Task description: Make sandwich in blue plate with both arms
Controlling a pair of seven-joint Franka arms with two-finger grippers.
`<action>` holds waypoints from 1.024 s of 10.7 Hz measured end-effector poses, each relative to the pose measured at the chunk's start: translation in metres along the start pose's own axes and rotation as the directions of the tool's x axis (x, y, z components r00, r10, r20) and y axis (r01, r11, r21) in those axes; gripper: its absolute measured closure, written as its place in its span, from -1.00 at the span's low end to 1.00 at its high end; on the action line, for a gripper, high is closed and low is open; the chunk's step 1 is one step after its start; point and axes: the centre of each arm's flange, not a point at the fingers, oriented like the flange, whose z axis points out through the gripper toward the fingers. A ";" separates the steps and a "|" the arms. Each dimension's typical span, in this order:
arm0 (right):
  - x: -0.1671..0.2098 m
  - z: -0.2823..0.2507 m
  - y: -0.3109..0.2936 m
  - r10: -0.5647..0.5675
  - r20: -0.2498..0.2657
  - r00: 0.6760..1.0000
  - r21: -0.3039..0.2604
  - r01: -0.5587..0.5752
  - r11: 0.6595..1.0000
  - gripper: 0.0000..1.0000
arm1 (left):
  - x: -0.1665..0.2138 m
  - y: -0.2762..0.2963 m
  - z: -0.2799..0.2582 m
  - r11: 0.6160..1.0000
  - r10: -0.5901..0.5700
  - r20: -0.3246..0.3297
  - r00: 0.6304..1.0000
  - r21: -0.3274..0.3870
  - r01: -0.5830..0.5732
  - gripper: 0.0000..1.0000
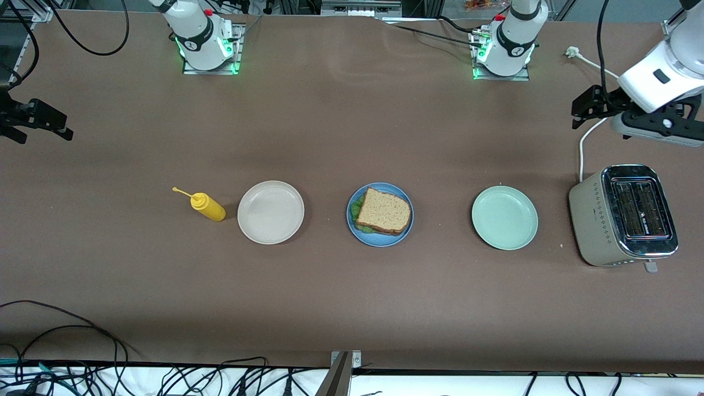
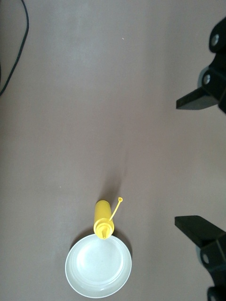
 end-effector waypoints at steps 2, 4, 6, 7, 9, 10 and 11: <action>0.002 -0.007 -0.003 -0.005 -0.013 1.000 -0.003 0.005 1.000 -1.00 | -0.001 -0.007 -0.001 1.000 -0.012 -0.003 1.000 -0.002 0.012 -1.00; 0.002 -0.008 -0.004 -0.007 -0.012 1.000 -0.003 0.007 1.000 -1.00 | -0.001 -0.006 -0.002 1.000 -0.010 -0.005 1.000 -0.002 0.010 -1.00; 0.002 -0.008 -0.004 -0.008 -0.008 1.000 -0.002 0.008 1.000 -1.00 | -0.001 -0.005 -0.004 1.000 -0.009 -0.005 1.000 -0.002 0.009 -1.00; 0.002 -0.008 -0.004 -0.007 0.000 1.000 0.000 0.007 1.000 -1.00 | -0.001 -0.005 -0.004 1.000 -0.009 -0.005 1.000 -0.001 0.009 -1.00; -0.001 -0.012 0.000 0.002 0.008 1.000 0.002 -0.002 1.000 -1.00 | -0.001 -0.005 -0.005 1.000 -0.008 -0.006 1.000 -0.001 0.008 -1.00; -0.001 -0.014 0.003 0.007 0.007 1.000 0.002 -0.007 1.000 -1.00 | -0.001 -0.005 -0.005 1.000 -0.008 -0.005 1.000 -0.001 0.008 -1.00; -0.001 -0.013 0.003 0.007 0.009 1.000 0.002 -0.007 1.000 -1.00 | -0.001 -0.005 -0.005 1.000 -0.008 -0.005 1.000 -0.002 0.008 -1.00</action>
